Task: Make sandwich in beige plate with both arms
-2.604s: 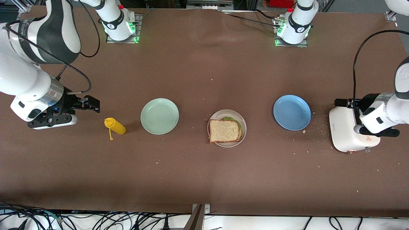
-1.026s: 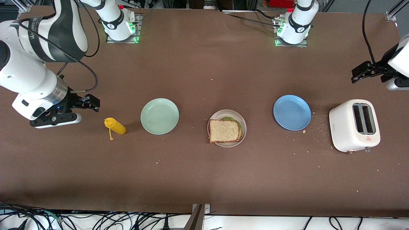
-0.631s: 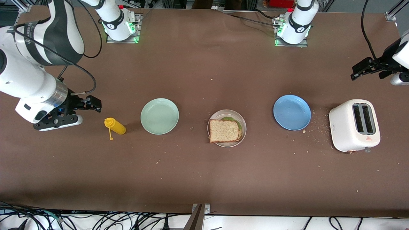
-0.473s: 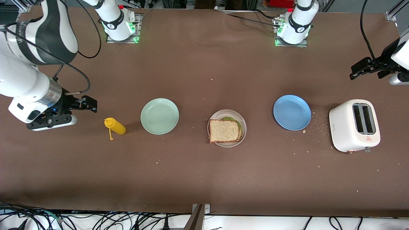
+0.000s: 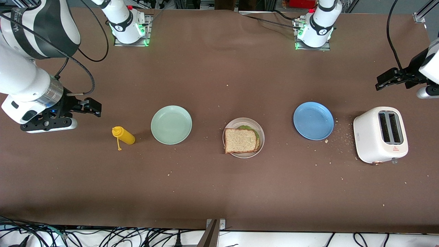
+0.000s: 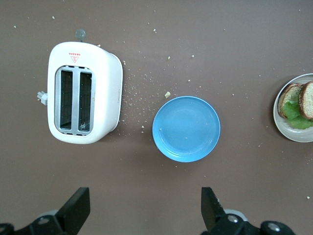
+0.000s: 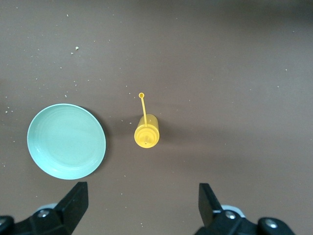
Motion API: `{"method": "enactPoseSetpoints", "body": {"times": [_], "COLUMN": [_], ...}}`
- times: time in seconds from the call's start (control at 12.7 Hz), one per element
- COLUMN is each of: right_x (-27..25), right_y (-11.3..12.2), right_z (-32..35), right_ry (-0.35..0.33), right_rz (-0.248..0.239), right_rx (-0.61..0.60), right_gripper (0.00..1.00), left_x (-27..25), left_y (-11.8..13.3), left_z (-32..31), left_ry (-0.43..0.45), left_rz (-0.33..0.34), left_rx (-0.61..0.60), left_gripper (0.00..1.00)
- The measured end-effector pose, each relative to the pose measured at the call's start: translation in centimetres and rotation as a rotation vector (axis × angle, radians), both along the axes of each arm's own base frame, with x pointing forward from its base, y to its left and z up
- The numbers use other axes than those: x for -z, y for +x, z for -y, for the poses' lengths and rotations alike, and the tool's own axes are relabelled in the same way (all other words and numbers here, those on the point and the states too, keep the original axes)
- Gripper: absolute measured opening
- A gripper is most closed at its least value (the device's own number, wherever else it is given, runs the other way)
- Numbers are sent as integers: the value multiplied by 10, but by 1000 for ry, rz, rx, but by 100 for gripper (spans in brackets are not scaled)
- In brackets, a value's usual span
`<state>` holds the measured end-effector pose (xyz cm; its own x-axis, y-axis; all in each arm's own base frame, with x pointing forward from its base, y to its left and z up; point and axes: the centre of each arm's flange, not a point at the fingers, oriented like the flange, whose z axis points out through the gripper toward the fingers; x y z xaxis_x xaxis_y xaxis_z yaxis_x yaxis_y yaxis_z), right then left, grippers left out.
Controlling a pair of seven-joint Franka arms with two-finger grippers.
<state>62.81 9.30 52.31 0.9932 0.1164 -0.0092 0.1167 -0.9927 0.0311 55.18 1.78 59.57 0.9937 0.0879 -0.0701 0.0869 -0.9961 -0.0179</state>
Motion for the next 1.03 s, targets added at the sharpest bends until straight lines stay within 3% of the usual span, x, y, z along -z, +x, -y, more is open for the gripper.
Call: {"method": "enactPoseSetpoints", "body": {"times": [1.03], "right_x": [1], "right_y": [0], "right_z": [2], "right_ry": [1], "right_rz": [0], "right_rx": [10], "right_gripper": [100], "left_x": [5], "left_y": [2], "left_z": [0], "left_ry": [1], "left_rz": [-15], "left_rx": [0], "left_gripper": [100]}}
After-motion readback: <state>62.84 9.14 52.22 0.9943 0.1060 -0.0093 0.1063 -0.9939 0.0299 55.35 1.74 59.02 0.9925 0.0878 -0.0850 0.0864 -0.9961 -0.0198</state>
